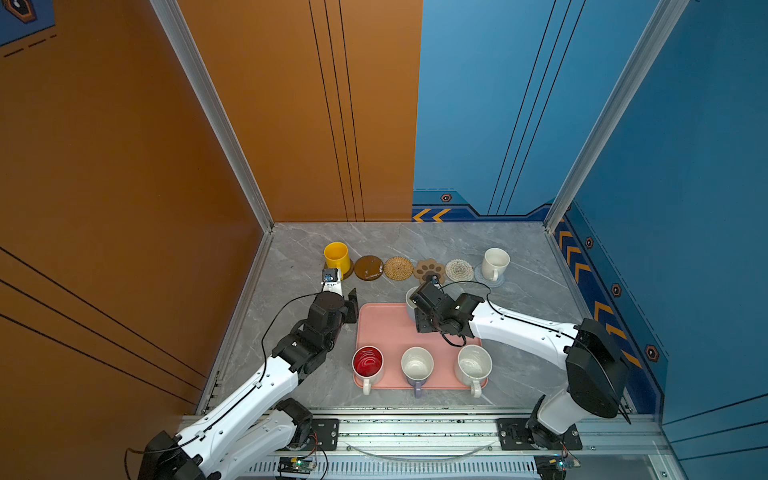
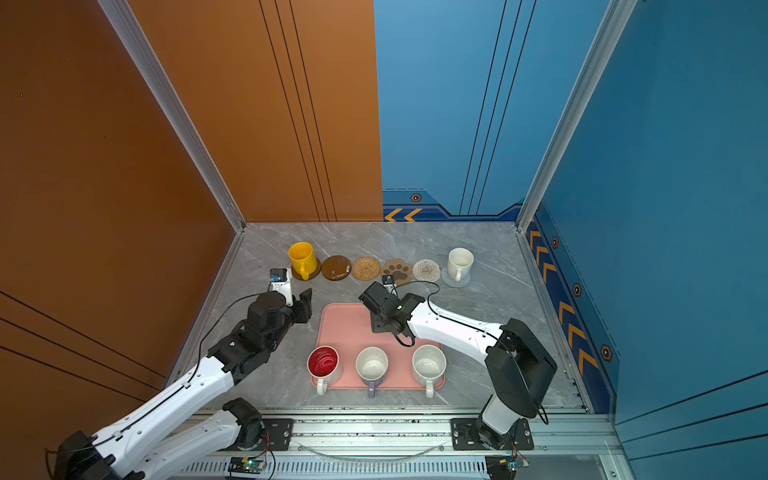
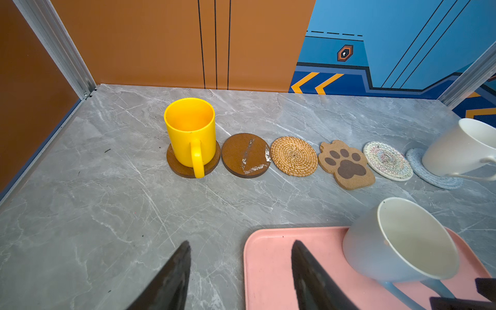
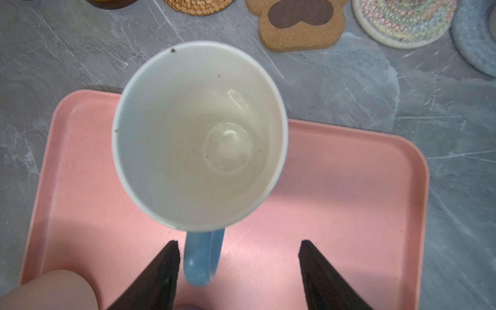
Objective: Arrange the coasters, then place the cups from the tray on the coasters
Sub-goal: 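Lower the right gripper onto the white mug farthest on the tray and close it, then lift the white mug with the right gripper toward the multicolour rope coaster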
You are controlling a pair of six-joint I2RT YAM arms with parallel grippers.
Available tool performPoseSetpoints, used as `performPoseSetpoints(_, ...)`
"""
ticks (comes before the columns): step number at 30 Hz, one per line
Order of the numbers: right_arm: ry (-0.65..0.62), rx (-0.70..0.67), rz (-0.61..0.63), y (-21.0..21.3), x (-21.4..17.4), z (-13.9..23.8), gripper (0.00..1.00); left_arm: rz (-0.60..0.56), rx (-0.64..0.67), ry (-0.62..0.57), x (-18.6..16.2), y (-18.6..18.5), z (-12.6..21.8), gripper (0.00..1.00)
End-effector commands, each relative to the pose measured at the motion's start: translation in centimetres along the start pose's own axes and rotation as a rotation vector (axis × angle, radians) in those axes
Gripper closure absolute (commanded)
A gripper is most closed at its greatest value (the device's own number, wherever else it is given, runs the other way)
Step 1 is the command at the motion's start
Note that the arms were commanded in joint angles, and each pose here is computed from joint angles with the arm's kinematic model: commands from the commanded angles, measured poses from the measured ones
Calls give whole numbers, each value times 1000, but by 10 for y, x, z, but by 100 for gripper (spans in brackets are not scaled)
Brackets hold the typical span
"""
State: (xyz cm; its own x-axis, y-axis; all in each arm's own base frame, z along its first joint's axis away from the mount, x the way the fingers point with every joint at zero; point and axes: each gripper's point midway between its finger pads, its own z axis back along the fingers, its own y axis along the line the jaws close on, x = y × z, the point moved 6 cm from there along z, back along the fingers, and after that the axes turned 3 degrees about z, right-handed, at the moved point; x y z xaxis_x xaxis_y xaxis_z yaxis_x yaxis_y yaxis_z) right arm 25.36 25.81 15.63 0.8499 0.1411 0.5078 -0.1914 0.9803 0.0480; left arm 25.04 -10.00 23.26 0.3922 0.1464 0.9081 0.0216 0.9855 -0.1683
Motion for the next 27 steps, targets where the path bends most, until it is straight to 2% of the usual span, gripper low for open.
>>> performPoseSetpoints(1, 16, -4, 10, 5, 1, 0, 35, -19, 32, 16, -8, 7, -2, 39)
performPoseSetpoints(19, 43, -11, 45, 16, 5, -17, 51, -13, 44, 13, -9, 11, -4, 39)
performPoseSetpoints(22, 48, -12, 46, 17, 4, -19, 58, -11, 43, 14, -9, 11, -4, 39)
performPoseSetpoints(27, 56, -12, 49, 18, 4, -22, 64, -4, 33, 10, -8, 10, -4, 39)
